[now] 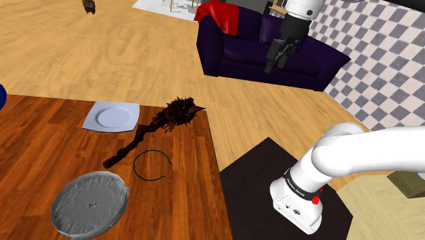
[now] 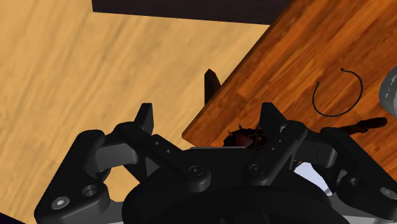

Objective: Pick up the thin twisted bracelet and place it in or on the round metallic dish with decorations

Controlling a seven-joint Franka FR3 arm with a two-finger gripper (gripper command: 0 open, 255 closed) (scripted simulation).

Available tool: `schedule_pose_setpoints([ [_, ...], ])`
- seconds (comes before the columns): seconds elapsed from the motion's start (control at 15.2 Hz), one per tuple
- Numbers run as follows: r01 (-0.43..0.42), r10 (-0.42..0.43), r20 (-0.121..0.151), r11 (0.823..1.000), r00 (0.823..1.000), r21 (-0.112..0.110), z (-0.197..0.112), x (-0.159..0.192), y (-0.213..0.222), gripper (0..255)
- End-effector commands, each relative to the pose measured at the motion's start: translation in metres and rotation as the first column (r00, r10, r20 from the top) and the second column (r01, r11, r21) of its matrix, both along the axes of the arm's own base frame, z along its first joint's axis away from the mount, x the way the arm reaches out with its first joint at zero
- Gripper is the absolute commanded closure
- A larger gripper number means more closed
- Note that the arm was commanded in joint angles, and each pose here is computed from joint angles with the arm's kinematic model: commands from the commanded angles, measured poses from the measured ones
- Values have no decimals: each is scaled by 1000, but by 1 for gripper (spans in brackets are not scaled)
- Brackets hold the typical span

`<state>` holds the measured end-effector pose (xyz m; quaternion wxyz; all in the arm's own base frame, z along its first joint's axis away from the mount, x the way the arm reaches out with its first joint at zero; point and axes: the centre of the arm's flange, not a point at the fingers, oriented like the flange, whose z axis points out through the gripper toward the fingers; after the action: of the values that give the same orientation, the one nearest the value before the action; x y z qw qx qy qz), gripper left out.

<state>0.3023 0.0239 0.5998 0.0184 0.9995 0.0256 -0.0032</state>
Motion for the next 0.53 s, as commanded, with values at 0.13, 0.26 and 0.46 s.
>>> schedule_pose_setpoints([
  [0.13,3,-3,0,1000,1000,2,-16,4,20,0],
  [0.26,6,-6,1,1000,1000,3,-33,8,40,0],
  [0.46,11,-11,1,1000,1000,6,-57,15,70,0],
])
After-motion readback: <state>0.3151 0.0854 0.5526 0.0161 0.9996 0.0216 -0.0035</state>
